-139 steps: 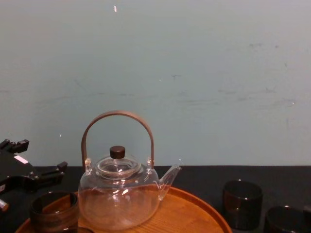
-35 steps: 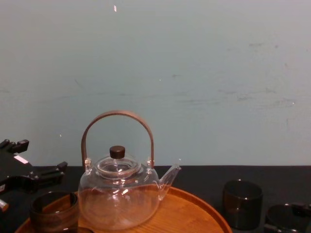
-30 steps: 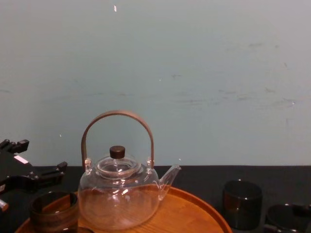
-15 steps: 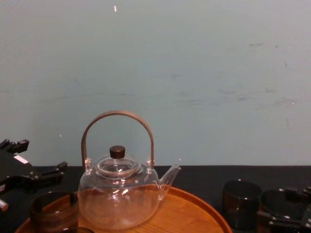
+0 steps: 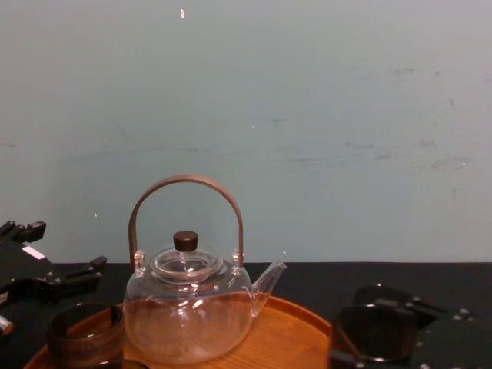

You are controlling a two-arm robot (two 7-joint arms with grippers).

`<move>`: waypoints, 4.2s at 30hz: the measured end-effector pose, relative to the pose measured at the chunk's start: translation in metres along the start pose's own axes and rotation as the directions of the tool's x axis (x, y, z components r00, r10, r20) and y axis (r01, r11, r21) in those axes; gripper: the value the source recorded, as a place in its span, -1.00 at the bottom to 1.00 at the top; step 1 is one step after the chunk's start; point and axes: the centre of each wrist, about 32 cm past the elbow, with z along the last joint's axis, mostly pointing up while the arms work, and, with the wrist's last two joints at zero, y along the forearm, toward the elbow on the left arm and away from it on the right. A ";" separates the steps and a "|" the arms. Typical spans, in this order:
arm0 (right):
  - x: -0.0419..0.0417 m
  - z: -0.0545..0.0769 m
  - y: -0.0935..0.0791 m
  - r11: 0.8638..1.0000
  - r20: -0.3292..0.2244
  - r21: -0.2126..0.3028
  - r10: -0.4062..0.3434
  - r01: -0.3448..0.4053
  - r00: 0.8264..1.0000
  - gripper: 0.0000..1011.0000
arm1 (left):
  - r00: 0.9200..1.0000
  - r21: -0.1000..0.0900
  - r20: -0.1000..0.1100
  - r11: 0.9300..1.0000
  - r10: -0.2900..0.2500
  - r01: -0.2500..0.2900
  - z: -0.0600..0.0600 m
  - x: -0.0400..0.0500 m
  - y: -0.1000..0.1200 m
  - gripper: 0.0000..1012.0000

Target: Pick up the glass from the table and place it on the tray.

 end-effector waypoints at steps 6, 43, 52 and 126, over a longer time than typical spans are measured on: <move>-0.0107 0.001 0.017 0.998 -0.006 0.008 0.056 -0.056 0.998 0.81 | 1.000 0.000 0.000 1.000 0.000 0.000 0.000 0.0000 0.000 0.98; -0.0261 -0.005 0.067 0.987 -0.047 -0.025 0.156 -0.158 0.987 0.81 | 1.000 0.000 0.000 1.000 0.000 0.000 0.000 0.0000 0.000 0.98; -0.0273 -0.009 0.069 0.985 -0.051 -0.038 0.164 -0.166 0.985 0.81 | 1.000 0.000 0.000 1.000 0.000 0.000 0.000 0.0000 0.000 0.98; 0.0298 -0.021 -0.035 0.975 -0.096 0.051 -0.211 0.216 0.973 0.98 | 1.000 0.000 0.000 1.000 0.000 0.000 0.000 0.0000 0.000 0.98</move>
